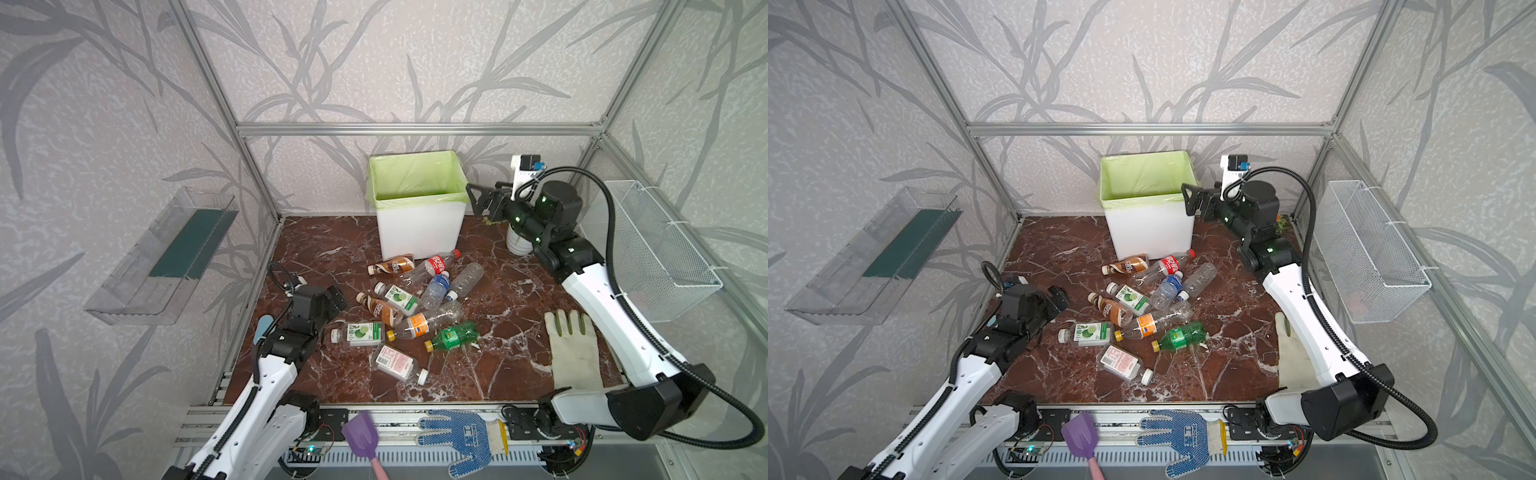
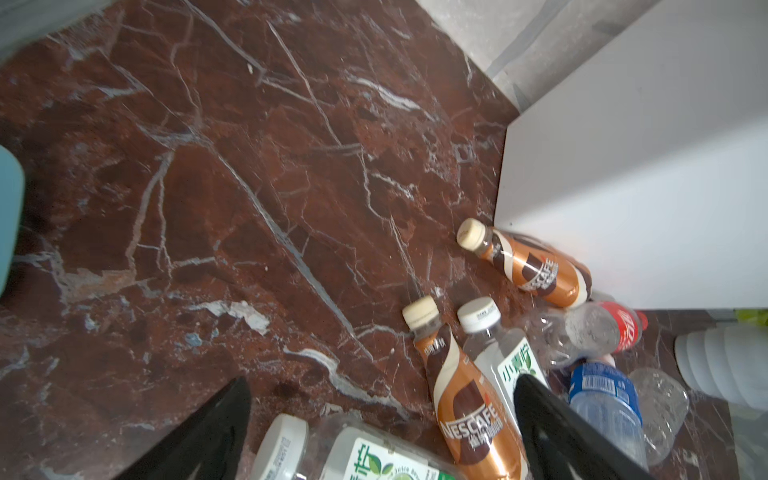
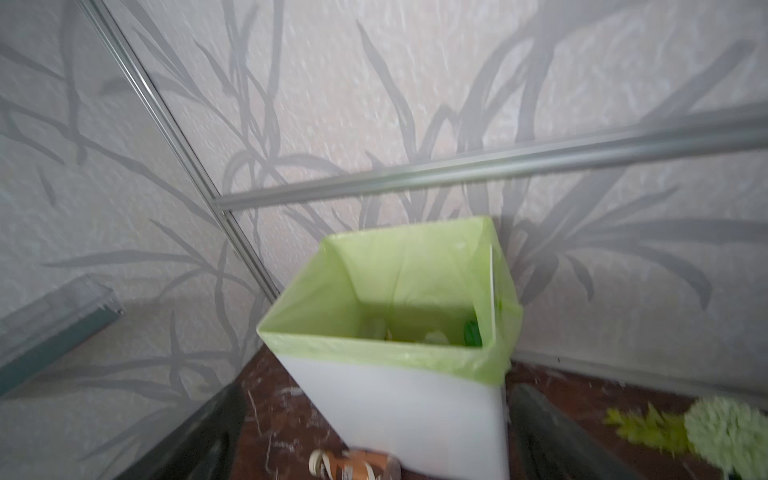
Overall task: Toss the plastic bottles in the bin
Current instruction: 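Reach the right gripper across the pile and grasp a red-labelled clear bottle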
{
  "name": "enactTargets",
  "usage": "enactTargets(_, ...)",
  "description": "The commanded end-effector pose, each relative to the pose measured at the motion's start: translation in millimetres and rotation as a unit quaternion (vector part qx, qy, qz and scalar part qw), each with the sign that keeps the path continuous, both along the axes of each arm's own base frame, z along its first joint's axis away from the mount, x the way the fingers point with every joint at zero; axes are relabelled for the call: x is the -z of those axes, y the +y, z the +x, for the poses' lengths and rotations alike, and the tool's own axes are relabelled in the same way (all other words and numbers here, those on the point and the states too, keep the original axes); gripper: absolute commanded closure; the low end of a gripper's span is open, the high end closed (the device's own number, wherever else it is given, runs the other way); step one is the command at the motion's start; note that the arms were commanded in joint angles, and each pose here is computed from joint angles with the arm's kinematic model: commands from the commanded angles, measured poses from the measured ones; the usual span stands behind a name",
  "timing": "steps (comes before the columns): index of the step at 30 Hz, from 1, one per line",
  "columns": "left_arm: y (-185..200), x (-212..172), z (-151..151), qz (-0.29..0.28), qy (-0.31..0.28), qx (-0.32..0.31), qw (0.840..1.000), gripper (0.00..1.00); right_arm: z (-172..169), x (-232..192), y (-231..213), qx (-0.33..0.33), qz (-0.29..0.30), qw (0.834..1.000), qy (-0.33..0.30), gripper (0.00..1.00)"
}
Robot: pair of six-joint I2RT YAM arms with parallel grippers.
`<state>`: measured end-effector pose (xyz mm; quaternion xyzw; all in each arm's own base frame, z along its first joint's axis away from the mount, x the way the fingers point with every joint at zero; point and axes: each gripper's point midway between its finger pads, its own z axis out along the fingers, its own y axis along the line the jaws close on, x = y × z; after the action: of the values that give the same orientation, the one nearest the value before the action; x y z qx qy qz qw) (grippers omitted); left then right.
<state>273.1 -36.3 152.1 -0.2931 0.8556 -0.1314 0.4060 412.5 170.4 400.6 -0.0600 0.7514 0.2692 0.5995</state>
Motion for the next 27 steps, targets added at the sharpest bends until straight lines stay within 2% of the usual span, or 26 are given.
enactTargets(1, -11, -11, -3, 0.056, -0.008, 0.032, 0.998, 0.01, -17, 57, -9, 0.009, -0.005, 0.998, 0.064, 0.01)
enactTargets(4, -40, -22, -1, 0.16, -0.027, 0.143, 0.976, 0.02, -35, 102, -20, 0.018, -0.022, 0.994, 0.104, 0.01)
enactTargets(6, -42, -19, -5, 0.214, 0.001, 0.165, 0.963, 0.02, -47, 122, -24, 0.017, -0.036, 0.992, 0.122, 0.01)
enactTargets(7, -35, -17, -7, 0.226, 0.02, 0.151, 0.962, 0.02, -55, 128, -17, -0.001, -0.041, 0.991, 0.127, 0.01)
enactTargets(8, -25, -17, -7, 0.226, 0.027, 0.11, 0.968, 0.01, -65, 134, -4, -0.026, -0.06, 0.989, 0.129, 0.01)
enactTargets(9, -19, -16, -8, 0.224, 0.027, 0.087, 0.97, 0.01, -74, 139, 9, -0.043, -0.093, 0.986, 0.13, 0.0)
enactTargets(11, -19, -20, -2, 0.216, -0.008, 0.073, 0.974, 0.01, -96, 153, 45, -0.085, -0.182, 0.971, 0.129, 0.0)
enactTargets(12, -20, -24, 1, 0.21, -0.028, 0.068, 0.975, 0.01, -106, 161, 61, -0.107, -0.208, 0.963, 0.134, 0.0)
enactTargets(15, -7, -35, 6, 0.203, -0.059, 0.027, 0.977, 0.01, -140, 181, 115, -0.189, -0.24, 0.941, 0.146, 0.02)
enactTargets(18, 15, -35, 8, 0.189, -0.044, -0.014, 0.981, 0.01, -176, 204, 164, -0.255, -0.302, 0.909, 0.136, 0.06)
enactTargets(20, 29, -33, 11, 0.173, -0.033, -0.028, 0.984, 0.01, -207, 223, 191, -0.305, -0.356, 0.872, 0.138, 0.08)
enactTargets(24, 50, -42, 12, 0.192, -0.025, -0.047, 0.98, 0.01, -242, 262, 213, -0.349, -0.448, 0.806, 0.165, 0.14)
enactTargets(25, 53, -44, 11, 0.198, -0.024, -0.049, 0.979, 0.01, -247, 267, 215, -0.356, -0.456, 0.797, 0.174, 0.14)
enactTargets(27, 57, -47, 12, 0.202, -0.025, -0.054, 0.978, 0.01, -258, 293, 219, -0.371, -0.481, 0.768, 0.201, 0.15)
